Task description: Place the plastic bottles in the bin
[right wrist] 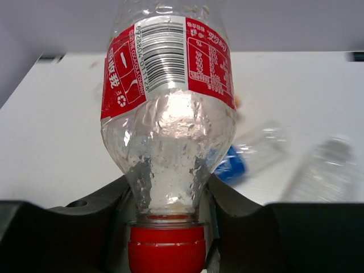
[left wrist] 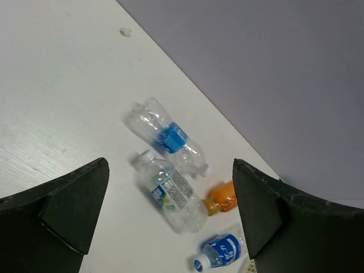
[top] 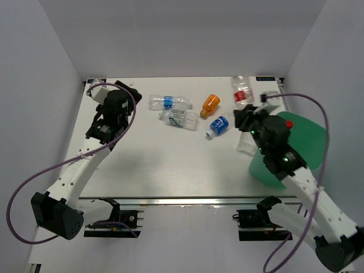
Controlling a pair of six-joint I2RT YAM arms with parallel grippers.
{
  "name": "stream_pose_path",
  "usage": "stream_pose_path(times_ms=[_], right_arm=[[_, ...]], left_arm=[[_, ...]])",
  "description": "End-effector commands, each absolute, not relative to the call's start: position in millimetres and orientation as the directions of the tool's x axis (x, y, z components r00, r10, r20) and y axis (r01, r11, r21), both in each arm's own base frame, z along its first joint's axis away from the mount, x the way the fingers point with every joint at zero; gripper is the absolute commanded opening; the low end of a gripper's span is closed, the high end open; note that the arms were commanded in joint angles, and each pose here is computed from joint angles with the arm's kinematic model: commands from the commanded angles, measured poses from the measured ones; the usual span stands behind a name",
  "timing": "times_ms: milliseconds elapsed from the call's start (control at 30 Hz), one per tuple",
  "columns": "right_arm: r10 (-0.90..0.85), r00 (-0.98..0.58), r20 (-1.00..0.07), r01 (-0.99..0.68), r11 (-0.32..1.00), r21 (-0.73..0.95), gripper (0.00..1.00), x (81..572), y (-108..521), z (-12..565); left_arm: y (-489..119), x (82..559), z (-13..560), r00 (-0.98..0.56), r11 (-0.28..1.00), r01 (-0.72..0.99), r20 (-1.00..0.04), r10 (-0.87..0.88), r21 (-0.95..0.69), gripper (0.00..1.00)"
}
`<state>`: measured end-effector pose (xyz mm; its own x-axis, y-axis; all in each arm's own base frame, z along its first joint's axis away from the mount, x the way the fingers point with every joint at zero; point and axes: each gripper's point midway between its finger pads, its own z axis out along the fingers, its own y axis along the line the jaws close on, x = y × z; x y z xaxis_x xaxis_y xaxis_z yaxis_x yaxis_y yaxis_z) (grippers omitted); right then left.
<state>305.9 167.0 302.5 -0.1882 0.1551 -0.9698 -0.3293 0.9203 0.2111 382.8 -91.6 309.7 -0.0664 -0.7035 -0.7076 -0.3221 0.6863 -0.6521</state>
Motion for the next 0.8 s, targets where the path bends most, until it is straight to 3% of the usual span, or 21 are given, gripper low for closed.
stream_pose_path(times_ms=[0,200,267,333,367,400,433,667,767], right_arm=[[0.214,-0.149,-0.965,-0.019,0.975,0.22,0.02,286.4,84.1,309.5],[0.302,-0.047,-0.952,0.387,0.884,0.262,0.06,227.2,-13.6,309.6],[0.33,-0.042,-0.943,0.448,0.85,0.278,0.07,212.0,-27.6,301.3],[0.359,-0.047,-0.932,0.492,0.82,0.291,0.18,199.6,-36.7,288.9],[0.364,-0.045,-0.93,0.494,0.817,0.296,0.32,198.1,-37.6,287.4],[0.361,-0.053,-0.931,0.494,0.82,0.29,0.83,198.1,-37.2,284.2],[0.351,-0.059,-0.935,0.484,0.829,0.28,0.89,198.9,-35.9,285.8],[0.299,-0.039,-0.954,0.501,0.831,0.24,0.9,201.8,-42.0,322.9],[0.242,-0.037,-0.97,0.414,0.887,0.205,0.89,211.0,-30.5,336.7]], left_arm=[[-70.3,378.9,291.2,-0.09,0.711,-0.39,-0.744,-0.662,-0.585,0.98],[-66.6,392.7,267.7,-0.16,0.736,-0.415,-0.754,-0.637,-0.534,0.98],[-69.1,396.0,265.8,-0.173,0.741,-0.405,-0.75,-0.638,-0.536,0.98],[-69.3,400.4,262.5,-0.183,0.743,-0.405,-0.749,-0.636,-0.532,0.98],[-71.3,401.8,260.7,-0.193,0.745,-0.401,-0.746,-0.637,-0.533,0.98],[-71.4,403.8,262.4,-0.192,0.744,-0.399,-0.744,-0.639,-0.536,0.98],[-72.4,405.4,257.7,-0.207,0.747,-0.404,-0.743,-0.636,-0.527,0.98],[-70.3,405.6,249.1,-0.222,0.744,-0.425,-0.737,-0.638,-0.515,0.98],[-68.5,406.6,248.1,-0.218,0.741,-0.427,-0.737,-0.64,-0.518,0.98]])
